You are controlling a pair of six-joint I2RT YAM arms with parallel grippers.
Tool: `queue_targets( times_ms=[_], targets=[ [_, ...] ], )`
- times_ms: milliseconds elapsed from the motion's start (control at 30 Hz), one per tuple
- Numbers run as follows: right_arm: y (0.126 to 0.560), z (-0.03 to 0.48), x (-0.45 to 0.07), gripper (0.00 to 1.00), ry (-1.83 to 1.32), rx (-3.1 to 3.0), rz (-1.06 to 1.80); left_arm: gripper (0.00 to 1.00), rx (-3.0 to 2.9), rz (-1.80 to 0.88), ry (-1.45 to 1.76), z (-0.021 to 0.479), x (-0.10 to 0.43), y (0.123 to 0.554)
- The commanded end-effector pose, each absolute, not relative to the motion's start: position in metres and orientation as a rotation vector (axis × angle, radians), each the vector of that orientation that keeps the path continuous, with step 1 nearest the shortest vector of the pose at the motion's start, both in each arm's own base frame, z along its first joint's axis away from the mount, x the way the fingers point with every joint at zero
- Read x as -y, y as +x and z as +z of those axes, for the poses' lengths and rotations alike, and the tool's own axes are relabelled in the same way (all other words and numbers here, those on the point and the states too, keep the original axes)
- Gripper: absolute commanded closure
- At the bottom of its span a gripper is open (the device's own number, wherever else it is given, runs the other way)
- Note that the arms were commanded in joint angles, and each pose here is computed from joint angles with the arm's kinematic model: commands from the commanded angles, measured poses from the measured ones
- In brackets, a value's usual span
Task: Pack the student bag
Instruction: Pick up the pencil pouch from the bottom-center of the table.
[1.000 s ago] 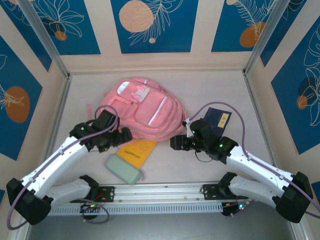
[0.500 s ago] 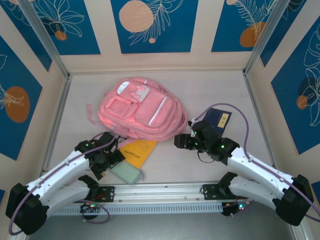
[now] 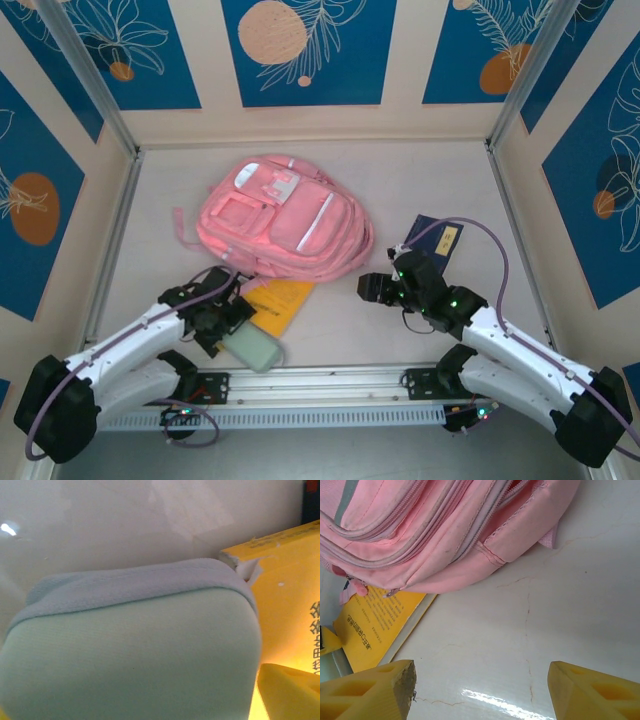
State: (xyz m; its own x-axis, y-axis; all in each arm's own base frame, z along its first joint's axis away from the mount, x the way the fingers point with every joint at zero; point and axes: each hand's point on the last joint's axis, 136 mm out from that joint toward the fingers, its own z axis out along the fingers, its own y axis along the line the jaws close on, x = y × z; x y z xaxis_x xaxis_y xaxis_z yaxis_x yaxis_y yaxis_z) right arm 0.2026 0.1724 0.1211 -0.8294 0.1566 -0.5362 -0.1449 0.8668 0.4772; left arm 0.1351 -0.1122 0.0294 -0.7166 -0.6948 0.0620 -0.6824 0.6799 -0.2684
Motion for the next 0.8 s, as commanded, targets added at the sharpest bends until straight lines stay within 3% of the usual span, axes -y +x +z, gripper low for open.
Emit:
queue_targets(
  times_ms=[0, 167, 300, 533, 767],
  targets=[
    [0.204, 0.122, -0.172, 0.3, 0.034, -2.441, 0.703, 0.15, -2.799, -0.461, -1.247, 0.03, 0.115, 0.139],
    [0.205, 0.126, -0.173, 0.3, 0.02, -2.434, 0.708, 0.3, -2.746, -0.471, -1.246, 0.043, 0.11, 0.143],
    [0.205, 0.132, -0.176, 0.3, -0.004, -2.425, 0.724, 0.34, -2.701, -0.509, -1.239, 0.061, 0.109, 0.149],
    [0.206, 0.151, -0.19, 0.29, 0.025, -2.405, 0.886, 0.37, -2.574, -0.63, -1.126, 0.122, 0.116, 0.183],
    [0.2, 0.192, -0.234, 0.26, -0.083, -2.274, 1.281, 0.36, -2.475, -0.741, -1.082, 0.172, 0.132, 0.218]
  ],
)
